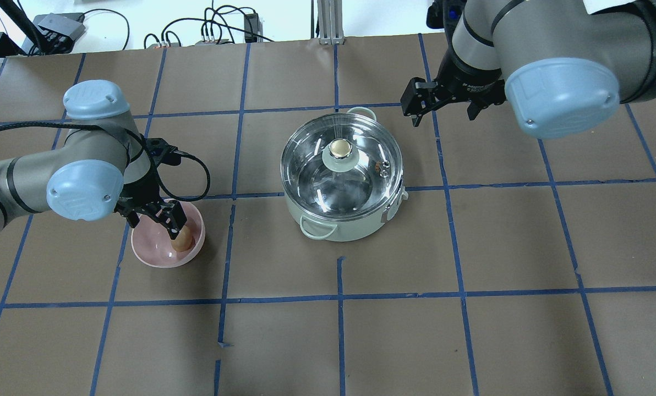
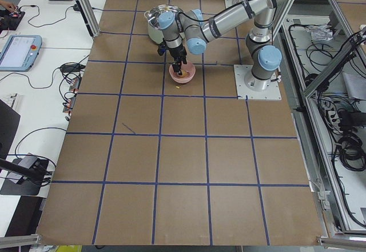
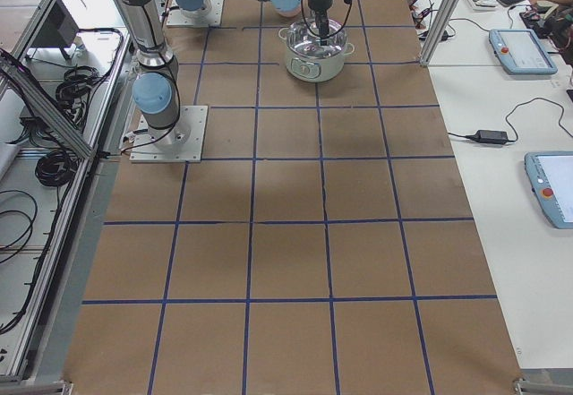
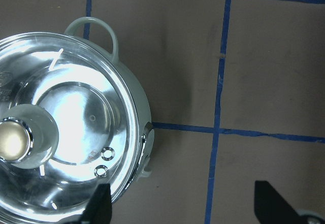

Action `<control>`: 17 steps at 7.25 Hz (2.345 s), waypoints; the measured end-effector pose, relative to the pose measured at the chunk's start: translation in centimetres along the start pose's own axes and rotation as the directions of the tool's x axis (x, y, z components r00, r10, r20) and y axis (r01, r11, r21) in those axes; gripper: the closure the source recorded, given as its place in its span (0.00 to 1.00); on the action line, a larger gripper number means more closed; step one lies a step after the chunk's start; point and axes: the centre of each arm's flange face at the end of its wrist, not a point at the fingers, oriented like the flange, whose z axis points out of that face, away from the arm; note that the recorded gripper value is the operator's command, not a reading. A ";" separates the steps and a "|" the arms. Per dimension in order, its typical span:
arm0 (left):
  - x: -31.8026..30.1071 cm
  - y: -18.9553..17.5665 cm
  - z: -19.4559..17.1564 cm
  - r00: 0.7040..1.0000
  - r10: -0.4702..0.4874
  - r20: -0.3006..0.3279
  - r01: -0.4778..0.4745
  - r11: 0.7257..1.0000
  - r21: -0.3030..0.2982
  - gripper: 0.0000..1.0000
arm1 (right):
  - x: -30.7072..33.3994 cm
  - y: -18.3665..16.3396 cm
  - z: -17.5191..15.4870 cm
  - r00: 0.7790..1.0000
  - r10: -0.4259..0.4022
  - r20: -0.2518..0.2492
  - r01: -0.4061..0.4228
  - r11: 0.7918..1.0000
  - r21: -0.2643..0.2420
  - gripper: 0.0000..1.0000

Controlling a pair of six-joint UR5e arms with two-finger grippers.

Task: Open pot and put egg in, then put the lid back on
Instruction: 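Lower the left gripper into the pink bowl while the right gripper reaches the lid knob, then grasp the glass lid knob with the right gripper and lift it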

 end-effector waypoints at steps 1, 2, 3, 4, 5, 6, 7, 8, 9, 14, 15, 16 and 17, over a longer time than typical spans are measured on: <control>0.5 -0.5 0.6 1.000 0.013 -0.007 -0.013 1.000 -0.009 0.06 | -1.5 -0.4 0.3 1.000 0.017 0.004 -0.017 1.000 0.011 0.00; 0.9 -0.9 1.2 1.000 0.024 -0.013 -0.024 1.000 -0.019 0.06 | -3.6 -1.3 0.8 0.999 0.032 0.011 -0.032 0.999 0.024 0.00; 1.1 -1.2 1.7 0.999 0.029 -0.017 -0.030 0.999 -0.027 0.06 | -5.8 -2.4 1.2 0.999 0.050 0.020 -0.051 0.998 0.037 0.00; 1.2 -1.3 1.9 0.999 0.031 -0.020 -0.031 0.999 -0.032 0.06 | -8.1 -3.3 1.9 0.997 0.067 0.030 -0.068 0.997 0.048 0.00; 1.2 -1.4 2.1 0.999 0.031 -0.021 -0.032 0.999 -0.034 0.06 | -10.2 -3.8 3.1 0.996 0.086 0.040 -0.088 0.995 0.056 0.00; 1.1 -1.4 2.2 0.999 0.032 -0.018 -0.033 0.999 -0.038 0.06 | -12.0 -4.0 4.5 0.993 0.106 0.049 -0.109 0.992 0.060 0.00; 1.1 -1.4 2.4 0.999 0.034 -0.016 -0.035 0.998 -0.044 0.06 | -13.5 -4.0 5.9 0.991 0.119 0.054 -0.122 0.991 0.058 0.00; 1.0 -1.5 2.7 0.999 0.039 -0.007 -0.039 0.998 -0.057 0.06 | -14.6 -3.8 6.9 0.991 0.127 0.051 -0.129 0.990 0.051 0.00; 0.9 -1.5 3.0 0.999 0.046 0.012 -0.045 0.996 -0.073 0.06 | -15.6 -3.1 7.7 0.991 0.125 0.038 -0.127 0.991 0.045 0.01; 0.8 -1.7 3.6 0.997 0.076 0.030 -0.072 0.993 -0.098 0.06 | -16.5 -1.2 9.6 0.992 0.126 -0.009 -0.126 0.992 0.024 0.12; 0.8 -1.7 3.6 0.997 0.075 0.030 -0.072 0.993 -0.098 0.06 | -16.4 -0.9 10.0 0.990 0.140 -0.012 -0.140 0.990 0.017 0.21; 0.8 -1.8 3.5 0.997 0.075 0.031 -0.072 0.993 -0.096 0.09 | -16.4 -0.7 10.2 0.988 0.152 -0.014 -0.152 0.988 0.013 0.28; 0.9 -1.8 3.4 0.996 0.077 0.032 -0.074 0.993 -0.089 0.10 | -16.4 -0.7 10.2 0.988 0.153 -0.013 -0.153 0.988 0.013 0.33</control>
